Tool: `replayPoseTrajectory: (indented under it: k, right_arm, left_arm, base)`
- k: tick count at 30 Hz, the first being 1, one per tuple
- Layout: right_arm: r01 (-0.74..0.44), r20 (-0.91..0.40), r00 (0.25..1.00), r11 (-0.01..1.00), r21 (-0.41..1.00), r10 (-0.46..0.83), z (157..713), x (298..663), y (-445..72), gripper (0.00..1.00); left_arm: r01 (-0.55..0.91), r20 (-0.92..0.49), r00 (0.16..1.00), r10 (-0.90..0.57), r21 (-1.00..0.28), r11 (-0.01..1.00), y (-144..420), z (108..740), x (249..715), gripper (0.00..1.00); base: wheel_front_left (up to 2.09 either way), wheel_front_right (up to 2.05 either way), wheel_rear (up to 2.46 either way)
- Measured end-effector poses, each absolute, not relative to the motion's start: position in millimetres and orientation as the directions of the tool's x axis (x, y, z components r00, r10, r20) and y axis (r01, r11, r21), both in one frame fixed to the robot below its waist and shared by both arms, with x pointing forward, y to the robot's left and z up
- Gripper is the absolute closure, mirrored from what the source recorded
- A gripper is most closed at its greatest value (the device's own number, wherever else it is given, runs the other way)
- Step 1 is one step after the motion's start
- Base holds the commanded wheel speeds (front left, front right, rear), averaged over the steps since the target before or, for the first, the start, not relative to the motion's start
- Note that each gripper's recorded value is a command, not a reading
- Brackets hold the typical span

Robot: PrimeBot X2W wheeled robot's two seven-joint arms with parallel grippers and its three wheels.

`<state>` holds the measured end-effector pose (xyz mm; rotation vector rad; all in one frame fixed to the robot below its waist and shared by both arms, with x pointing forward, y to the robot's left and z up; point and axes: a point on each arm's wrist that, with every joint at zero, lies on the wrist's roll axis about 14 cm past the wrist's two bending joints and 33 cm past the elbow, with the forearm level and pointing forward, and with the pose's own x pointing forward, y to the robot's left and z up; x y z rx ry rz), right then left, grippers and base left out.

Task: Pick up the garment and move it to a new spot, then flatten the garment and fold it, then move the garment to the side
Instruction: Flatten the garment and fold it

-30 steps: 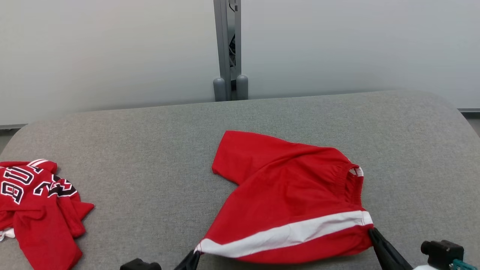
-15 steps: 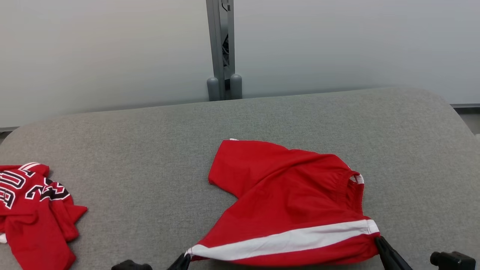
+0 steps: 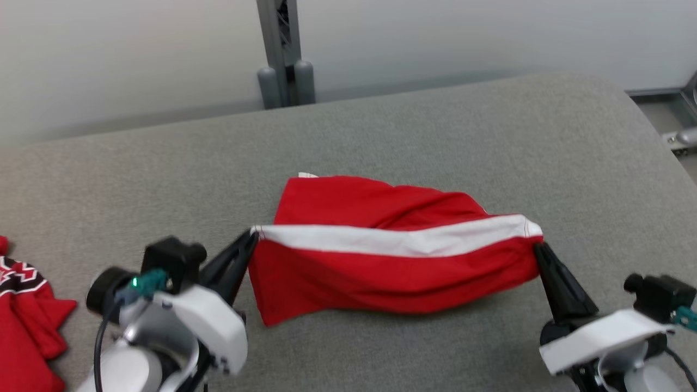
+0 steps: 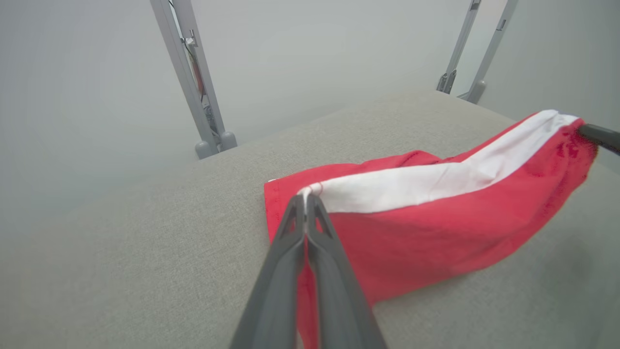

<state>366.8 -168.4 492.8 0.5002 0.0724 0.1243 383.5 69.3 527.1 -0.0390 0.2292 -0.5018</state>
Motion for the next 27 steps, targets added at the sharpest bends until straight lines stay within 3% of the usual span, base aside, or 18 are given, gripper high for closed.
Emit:
replayPoseTrajectory:
  k: [14, 22, 23, 24, 25, 26, 27]
  right_arm:
    - [-0.042, -0.096, 0.991, 0.893, 0.447, 0.095, 461.5, 428.3, -181.2, 1.00]
    - [-0.001, -0.172, 0.982, 0.898, 0.439, 0.085, 428.2, 438.9, -184.9, 1.00]
    - [0.005, -0.176, 0.981, 0.895, 0.447, 0.082, 426.0, 440.2, -184.8, 0.88]
    - [0.007, -0.185, 0.979, 0.895, 0.445, 0.084, 422.9, 441.0, -184.5, 0.56]
    - [0.008, -0.188, 0.978, 0.896, 0.444, 0.085, 420.7, 440.7, -183.9, 0.18]
    - [0.012, -0.195, 0.977, 0.896, 0.445, 0.084, 418.5, 440.1, -184.3, 0.00]
    - [0.020, -0.201, 0.976, 0.894, 0.447, 0.079, 416.2, 439.4, -185.7, 0.00]
  left_arm:
    - [0.528, -0.301, 0.781, -0.546, -0.146, 0.836, 18.5, 472.4, 504.6, 1.00]
    - [0.492, -0.374, 0.768, -0.520, -0.176, 0.853, 13.0, 430.9, 537.2, 1.00]
    - [0.487, -0.387, 0.764, -0.517, -0.181, 0.855, 12.8, 424.9, 538.7, 1.00]
    - [0.482, -0.392, 0.762, -0.516, -0.191, 0.855, 11.9, 420.5, 539.5, 0.58]
    - [0.477, -0.395, 0.761, -0.515, -0.197, 0.856, 11.5, 416.5, 540.0, 0.17]
    - [0.473, -0.400, 0.759, -0.514, -0.204, 0.857, 11.2, 413.2, 540.3, 0.00]
    - [0.469, -0.408, 0.753, -0.515, -0.215, 0.856, 10.2, 409.4, 539.2, 0.00]
  base:
    - [0.00, 0.00, 0.00]
    - [0.00, 0.00, 0.00]
    - [0.00, 0.00, 0.00]
    - [0.00, 0.00, 0.00]
    - [0.00, 0.00, 0.00]
    - [0.00, 0.00, 0.00]
    - [0.00, 0.00, 0.00]
